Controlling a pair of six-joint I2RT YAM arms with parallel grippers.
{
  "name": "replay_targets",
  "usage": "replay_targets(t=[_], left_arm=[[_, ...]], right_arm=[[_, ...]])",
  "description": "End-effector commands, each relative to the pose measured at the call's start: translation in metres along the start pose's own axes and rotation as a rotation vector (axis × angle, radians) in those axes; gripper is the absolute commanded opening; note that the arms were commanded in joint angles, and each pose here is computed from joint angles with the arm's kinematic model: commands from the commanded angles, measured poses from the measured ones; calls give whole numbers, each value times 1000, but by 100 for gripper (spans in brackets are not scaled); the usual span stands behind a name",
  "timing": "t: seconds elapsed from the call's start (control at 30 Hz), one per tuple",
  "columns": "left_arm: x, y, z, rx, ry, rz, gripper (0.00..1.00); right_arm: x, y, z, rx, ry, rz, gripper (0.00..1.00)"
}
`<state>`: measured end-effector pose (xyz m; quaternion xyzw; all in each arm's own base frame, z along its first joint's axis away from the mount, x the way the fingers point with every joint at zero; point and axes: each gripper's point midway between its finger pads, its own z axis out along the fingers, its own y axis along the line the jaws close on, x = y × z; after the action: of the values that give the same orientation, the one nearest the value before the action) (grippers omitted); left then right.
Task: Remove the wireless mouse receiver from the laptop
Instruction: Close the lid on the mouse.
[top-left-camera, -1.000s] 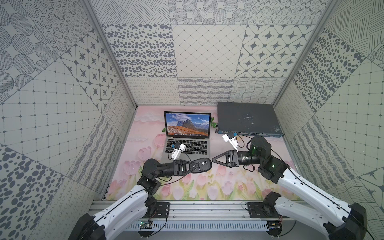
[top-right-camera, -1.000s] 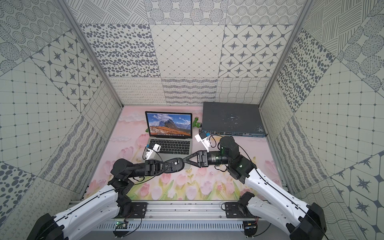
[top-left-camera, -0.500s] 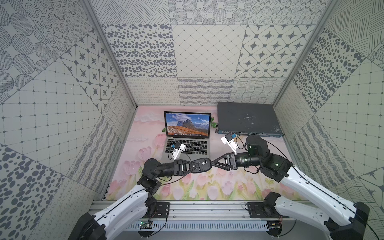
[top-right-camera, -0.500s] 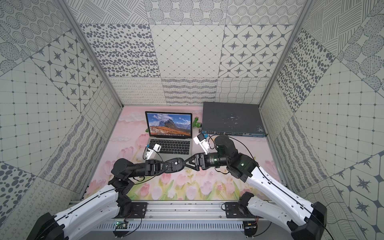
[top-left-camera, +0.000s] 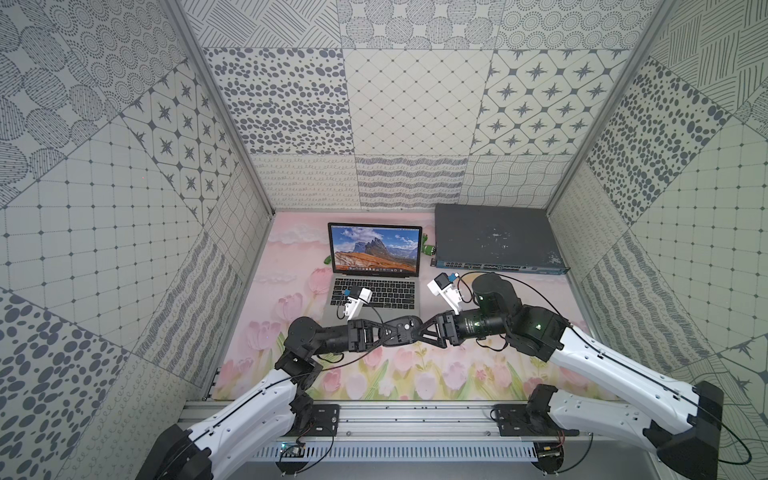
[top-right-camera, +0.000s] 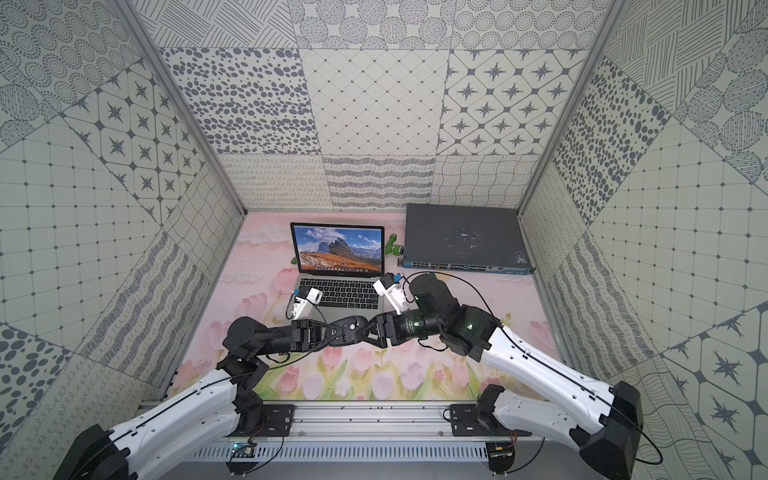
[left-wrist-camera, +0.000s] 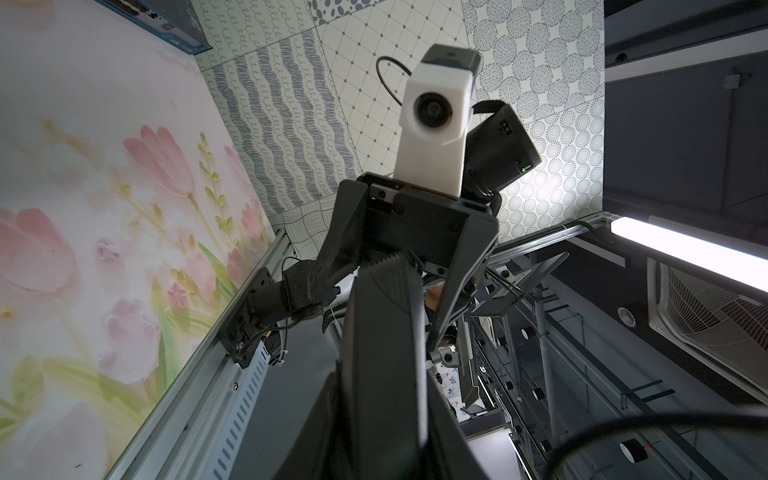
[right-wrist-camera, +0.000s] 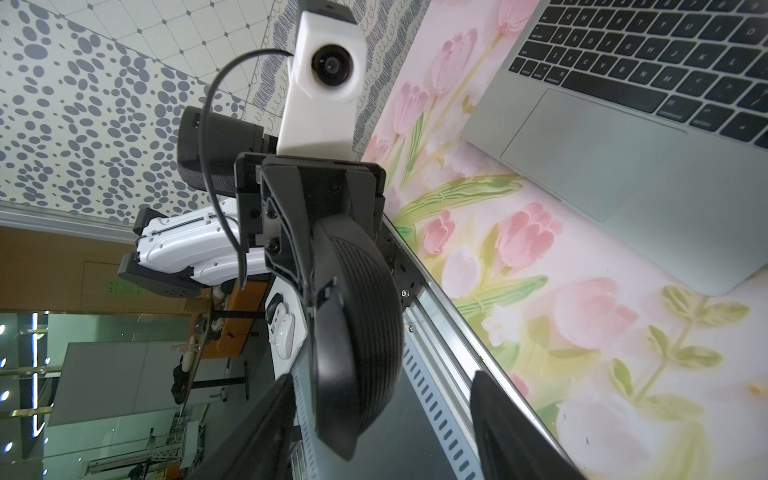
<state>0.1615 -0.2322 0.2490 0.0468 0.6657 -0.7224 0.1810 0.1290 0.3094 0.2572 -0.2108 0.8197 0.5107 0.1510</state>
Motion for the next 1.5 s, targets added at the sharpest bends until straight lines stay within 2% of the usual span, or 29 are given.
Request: replay_targets(t=[0.0,0.5,1.47], left_arm=[[1,-9,-1,36,3,81,21],[1,-8,0,34,4,79,21],[1,-10,0,39,6,83,21]], right_arm=[[-16,12,-2,-4,-50,-42,68],[-12,13,4,7,-22,-51,67],[2,-23,18,195,44,-34,64]])
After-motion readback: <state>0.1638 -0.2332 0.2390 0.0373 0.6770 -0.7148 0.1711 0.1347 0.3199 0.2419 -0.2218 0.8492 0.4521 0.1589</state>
